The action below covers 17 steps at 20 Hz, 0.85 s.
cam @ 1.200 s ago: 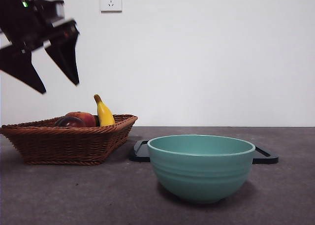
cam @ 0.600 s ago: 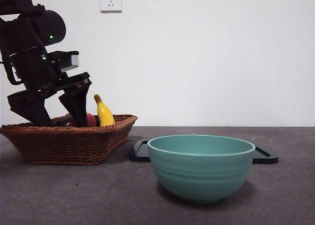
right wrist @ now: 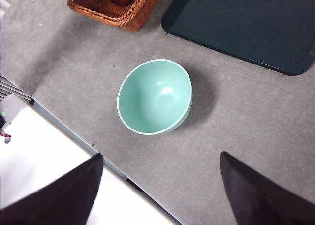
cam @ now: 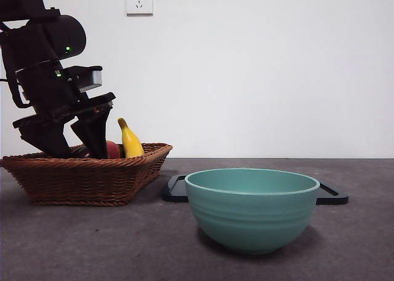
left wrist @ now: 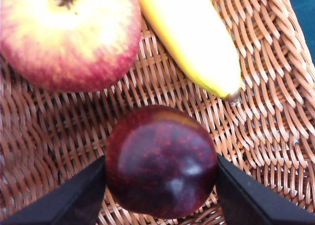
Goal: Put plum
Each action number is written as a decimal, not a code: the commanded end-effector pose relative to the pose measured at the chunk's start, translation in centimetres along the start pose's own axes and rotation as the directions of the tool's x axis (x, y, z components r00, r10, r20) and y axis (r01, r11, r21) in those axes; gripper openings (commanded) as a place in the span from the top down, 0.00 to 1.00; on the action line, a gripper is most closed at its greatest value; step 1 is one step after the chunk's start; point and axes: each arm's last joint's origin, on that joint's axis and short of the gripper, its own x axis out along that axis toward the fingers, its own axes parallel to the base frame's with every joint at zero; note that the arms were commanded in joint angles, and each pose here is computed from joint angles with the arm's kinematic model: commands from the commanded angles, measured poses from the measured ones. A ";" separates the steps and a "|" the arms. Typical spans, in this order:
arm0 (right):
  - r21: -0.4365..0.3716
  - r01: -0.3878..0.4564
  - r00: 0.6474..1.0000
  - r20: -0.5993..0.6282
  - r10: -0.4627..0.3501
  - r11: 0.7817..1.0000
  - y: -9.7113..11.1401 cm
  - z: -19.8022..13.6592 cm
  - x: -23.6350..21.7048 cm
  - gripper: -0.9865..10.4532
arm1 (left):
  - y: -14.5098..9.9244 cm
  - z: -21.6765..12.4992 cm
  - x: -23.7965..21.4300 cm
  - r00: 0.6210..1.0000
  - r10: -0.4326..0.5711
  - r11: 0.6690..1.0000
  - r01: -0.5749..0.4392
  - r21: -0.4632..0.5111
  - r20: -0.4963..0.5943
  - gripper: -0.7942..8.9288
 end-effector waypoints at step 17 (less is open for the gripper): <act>-0.017 -0.004 1.000 0.018 0.004 1.000 0.2 0.4 -0.3 0.58 | -19.2 -3.1 -7.4 0.917 -0.397 0.773 0.359 0.523 -0.042 0.64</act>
